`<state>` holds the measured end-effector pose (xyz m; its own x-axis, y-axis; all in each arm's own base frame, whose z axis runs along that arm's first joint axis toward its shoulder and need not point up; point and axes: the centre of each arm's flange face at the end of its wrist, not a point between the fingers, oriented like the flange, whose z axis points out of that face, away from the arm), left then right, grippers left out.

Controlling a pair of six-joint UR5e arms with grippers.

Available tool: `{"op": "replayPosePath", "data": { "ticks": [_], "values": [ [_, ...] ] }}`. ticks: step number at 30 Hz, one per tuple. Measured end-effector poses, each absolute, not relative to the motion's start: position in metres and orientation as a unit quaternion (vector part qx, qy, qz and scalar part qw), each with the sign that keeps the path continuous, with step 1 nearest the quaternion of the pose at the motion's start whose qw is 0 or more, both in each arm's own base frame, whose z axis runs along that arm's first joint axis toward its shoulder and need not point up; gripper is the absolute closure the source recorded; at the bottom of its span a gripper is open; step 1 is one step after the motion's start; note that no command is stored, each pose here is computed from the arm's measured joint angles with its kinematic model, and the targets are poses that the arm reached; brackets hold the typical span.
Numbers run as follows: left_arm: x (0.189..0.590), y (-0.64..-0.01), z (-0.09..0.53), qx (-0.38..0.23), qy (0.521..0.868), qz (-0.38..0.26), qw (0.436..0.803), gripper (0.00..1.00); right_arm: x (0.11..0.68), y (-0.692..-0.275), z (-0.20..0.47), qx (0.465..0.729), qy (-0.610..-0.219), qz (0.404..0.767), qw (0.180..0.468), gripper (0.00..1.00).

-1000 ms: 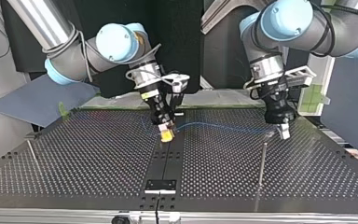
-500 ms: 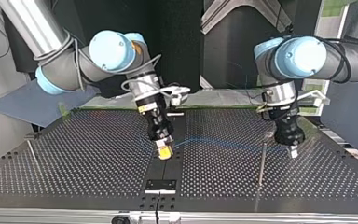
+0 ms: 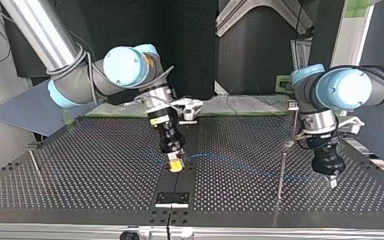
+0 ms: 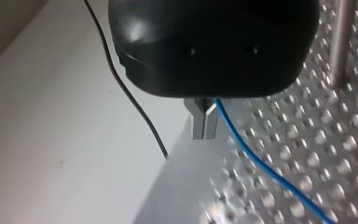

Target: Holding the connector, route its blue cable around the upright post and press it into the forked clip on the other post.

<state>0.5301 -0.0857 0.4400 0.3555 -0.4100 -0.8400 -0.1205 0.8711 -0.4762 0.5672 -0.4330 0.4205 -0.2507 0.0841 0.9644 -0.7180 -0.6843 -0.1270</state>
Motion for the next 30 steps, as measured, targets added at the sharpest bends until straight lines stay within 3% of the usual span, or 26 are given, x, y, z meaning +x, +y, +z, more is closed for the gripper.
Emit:
{"op": "replayPosePath", "data": {
  "ticks": [15,28,30],
  "values": [
    [0.567,-0.025,0.393,-0.230,0.597,-0.075,0.765,1.00,0.575,-0.448,0.388,0.559,-0.299,0.724,0.273,1.00],
    [0.577,-0.041,0.368,-0.197,0.626,-0.109,0.747,1.00,0.569,-0.464,0.369,0.563,-0.313,0.711,0.282,1.00],
    [0.577,-0.044,0.368,-0.198,0.626,-0.114,0.745,0.95,0.569,-0.466,0.365,0.566,-0.316,0.706,0.285,1.00]
  ]
}}
